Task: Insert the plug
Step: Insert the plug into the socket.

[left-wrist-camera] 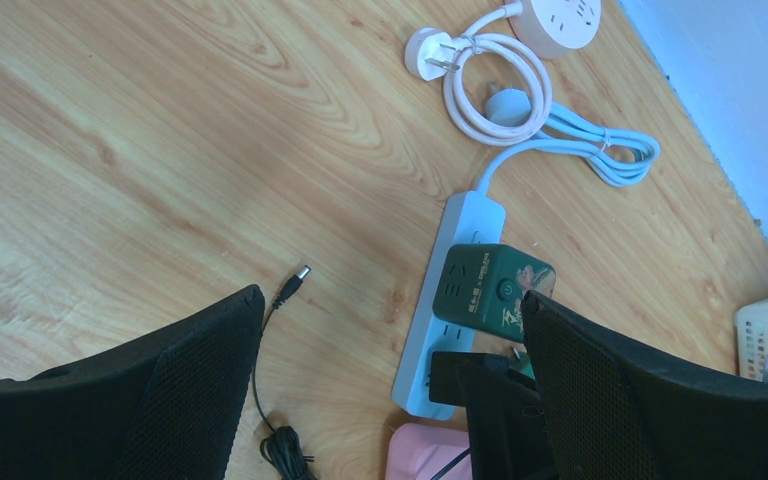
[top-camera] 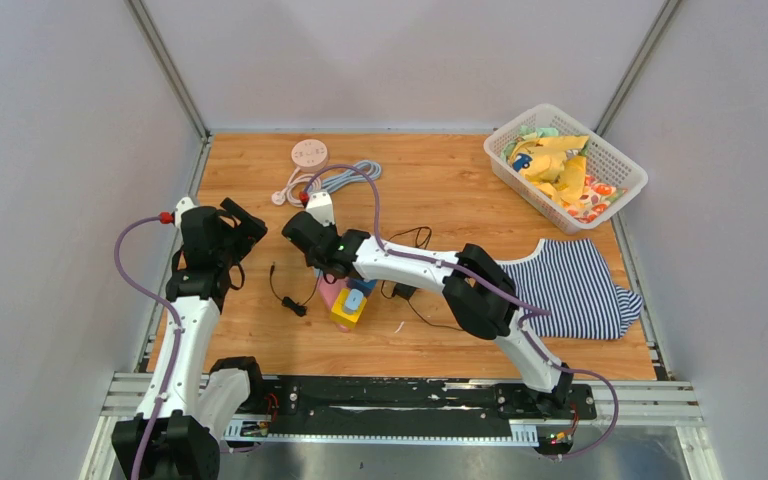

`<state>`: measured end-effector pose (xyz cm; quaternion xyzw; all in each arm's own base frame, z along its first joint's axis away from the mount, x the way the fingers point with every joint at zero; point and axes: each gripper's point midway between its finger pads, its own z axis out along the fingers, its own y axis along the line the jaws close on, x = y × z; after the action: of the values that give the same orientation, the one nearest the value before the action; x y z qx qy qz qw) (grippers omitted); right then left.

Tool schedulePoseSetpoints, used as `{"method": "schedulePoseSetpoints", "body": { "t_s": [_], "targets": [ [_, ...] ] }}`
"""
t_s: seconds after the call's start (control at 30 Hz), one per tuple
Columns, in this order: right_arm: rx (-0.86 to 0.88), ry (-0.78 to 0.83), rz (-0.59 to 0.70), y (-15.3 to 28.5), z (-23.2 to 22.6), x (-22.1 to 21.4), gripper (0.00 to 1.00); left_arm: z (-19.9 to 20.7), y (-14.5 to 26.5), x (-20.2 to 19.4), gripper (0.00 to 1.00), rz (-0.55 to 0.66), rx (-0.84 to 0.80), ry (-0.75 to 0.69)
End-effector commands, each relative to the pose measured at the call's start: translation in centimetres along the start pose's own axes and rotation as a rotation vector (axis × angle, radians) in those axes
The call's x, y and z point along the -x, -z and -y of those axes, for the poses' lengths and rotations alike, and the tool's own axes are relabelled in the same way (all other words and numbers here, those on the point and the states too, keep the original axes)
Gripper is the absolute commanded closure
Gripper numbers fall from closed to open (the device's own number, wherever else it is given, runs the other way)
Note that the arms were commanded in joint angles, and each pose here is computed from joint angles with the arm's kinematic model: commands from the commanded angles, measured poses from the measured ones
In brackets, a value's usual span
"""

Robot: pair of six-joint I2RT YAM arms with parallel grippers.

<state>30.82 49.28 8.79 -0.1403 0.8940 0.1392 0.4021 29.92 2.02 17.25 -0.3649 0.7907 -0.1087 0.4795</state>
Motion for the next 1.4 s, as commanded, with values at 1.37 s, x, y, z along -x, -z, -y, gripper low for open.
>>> {"method": "schedulePoseSetpoints", "body": {
  "t_s": [1.37],
  "targets": [
    [0.376,0.297,-0.128,-0.5,-0.7,-5.0,1.00,-0.3,-0.4,-1.3,0.11,-0.024,-0.029,0.009]
  ]
}}
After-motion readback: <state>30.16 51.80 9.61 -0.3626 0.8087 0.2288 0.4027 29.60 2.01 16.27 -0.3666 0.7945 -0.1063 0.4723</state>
